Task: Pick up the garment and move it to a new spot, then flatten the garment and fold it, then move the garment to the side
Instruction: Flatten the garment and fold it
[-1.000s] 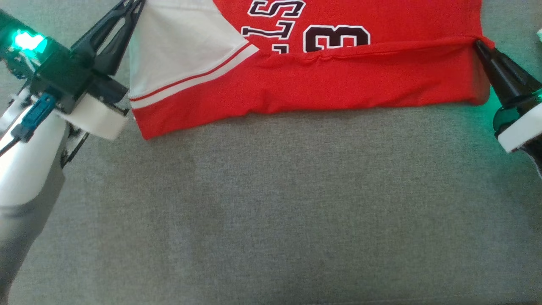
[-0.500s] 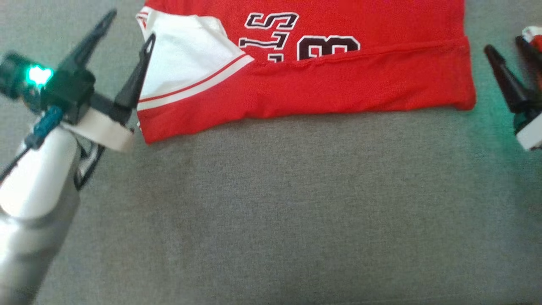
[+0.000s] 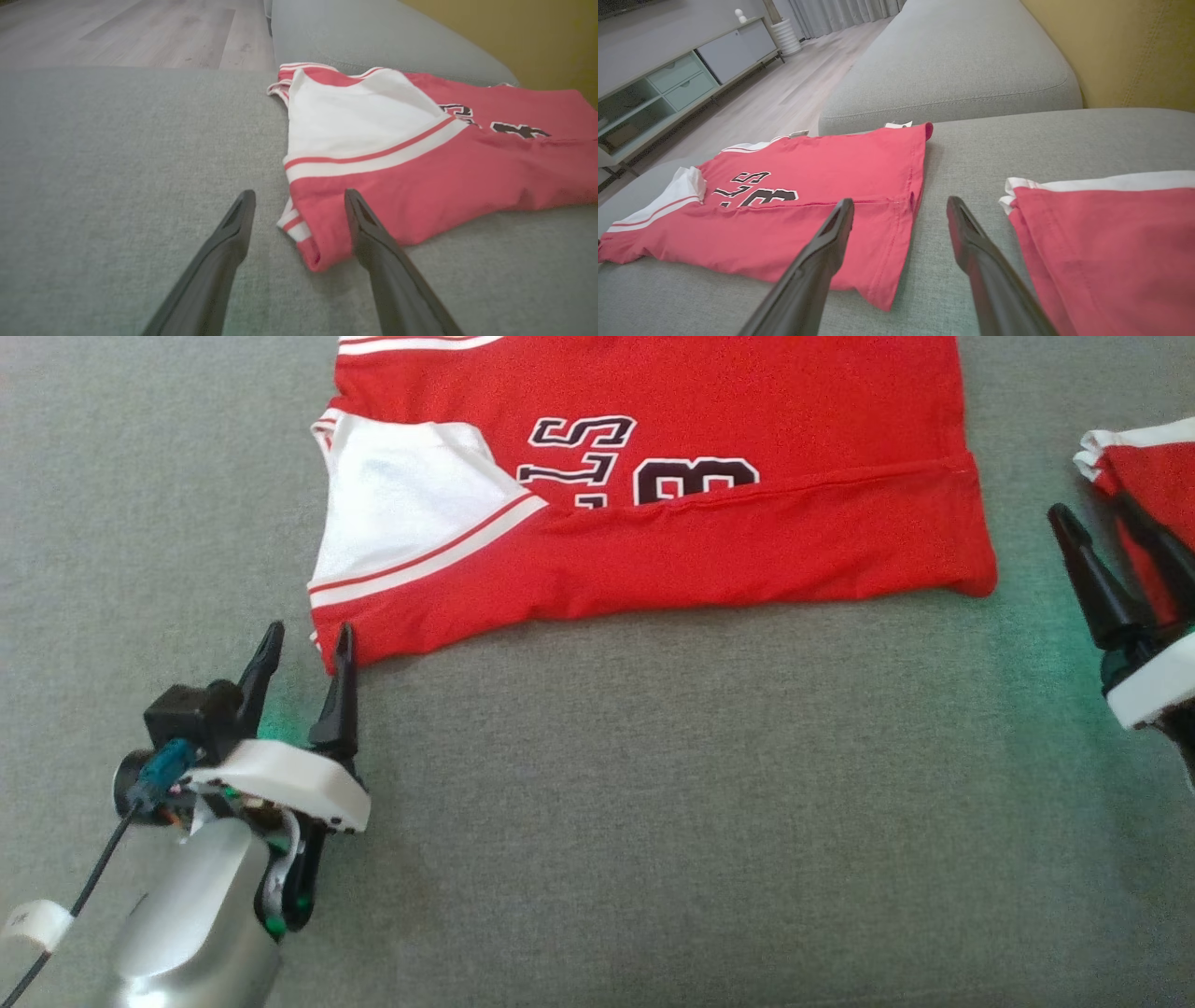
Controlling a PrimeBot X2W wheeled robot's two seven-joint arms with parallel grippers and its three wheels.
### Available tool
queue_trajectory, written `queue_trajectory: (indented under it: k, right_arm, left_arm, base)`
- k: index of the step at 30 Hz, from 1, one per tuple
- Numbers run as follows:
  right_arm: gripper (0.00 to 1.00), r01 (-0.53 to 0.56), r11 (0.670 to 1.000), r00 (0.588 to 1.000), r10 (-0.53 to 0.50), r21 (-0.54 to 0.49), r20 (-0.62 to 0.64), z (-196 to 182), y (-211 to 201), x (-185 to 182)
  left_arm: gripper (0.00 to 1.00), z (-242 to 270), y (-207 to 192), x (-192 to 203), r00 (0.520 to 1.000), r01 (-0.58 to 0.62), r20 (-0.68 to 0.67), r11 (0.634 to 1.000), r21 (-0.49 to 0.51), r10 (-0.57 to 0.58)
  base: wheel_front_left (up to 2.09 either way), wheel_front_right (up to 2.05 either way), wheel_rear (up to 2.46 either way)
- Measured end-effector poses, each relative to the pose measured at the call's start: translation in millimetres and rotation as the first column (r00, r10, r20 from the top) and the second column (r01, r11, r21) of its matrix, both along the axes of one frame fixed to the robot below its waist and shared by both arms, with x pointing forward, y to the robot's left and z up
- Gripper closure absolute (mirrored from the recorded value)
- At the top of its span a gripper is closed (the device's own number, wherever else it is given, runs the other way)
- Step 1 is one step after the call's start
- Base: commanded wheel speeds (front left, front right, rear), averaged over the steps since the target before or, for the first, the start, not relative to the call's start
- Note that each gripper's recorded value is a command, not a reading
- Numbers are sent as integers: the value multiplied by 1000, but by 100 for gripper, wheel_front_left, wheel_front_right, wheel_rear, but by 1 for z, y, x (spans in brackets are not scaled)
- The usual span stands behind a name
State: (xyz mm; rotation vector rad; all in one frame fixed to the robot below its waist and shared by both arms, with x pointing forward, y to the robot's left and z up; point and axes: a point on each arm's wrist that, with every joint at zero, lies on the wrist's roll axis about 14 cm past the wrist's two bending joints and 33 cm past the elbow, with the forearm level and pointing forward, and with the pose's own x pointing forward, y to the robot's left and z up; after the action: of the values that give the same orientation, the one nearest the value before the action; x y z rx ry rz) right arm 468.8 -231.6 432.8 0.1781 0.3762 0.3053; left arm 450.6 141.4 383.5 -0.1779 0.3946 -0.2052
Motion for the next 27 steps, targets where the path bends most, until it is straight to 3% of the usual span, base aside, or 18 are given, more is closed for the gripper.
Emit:
queue_trajectory:
  k: [5, 9, 10, 11, 12, 27]
  right_arm:
    - [0, 7, 1000, 1000, -7, 13, 15, 1, 3, -4]
    - [0, 9, 1000, 1000, -10, 18, 4, -5, 6, -10]
    - [0, 7, 1000, 1000, -7, 14, 3, -6, 8, -11]
    - [0, 7, 1000, 1000, -7, 9, 2, -7, 8, -11]
    - [0, 11, 1000, 1000, -11, 5, 1, -9, 7, -11]
    - [0, 38, 996, 987, -50, -84, -150, -65, 15, -12]
  left_arm:
    - [0, -22, 5, -7, 995, -24, -97, 999, 36, 27]
    - [0, -24, -3, -9, 993, -10, -119, 1000, 9, 11]
    - [38, -25, -3, -10, 992, -5, -124, 1000, 10, 7]
    - [58, -25, -4, -11, 992, -1, -128, 1000, 10, 2]
    - [99, -25, -4, -12, 991, 5, -130, 1000, 8, -4]
    - [100, -17, 10, -17, 998, 28, -62, 996, 80, -23]
  base:
    - [0, 0, 0]
    - [0, 0, 0]
    - [0, 0, 0]
    - [0, 0, 0]
    - [0, 0, 0]
    - [0, 0, 0]
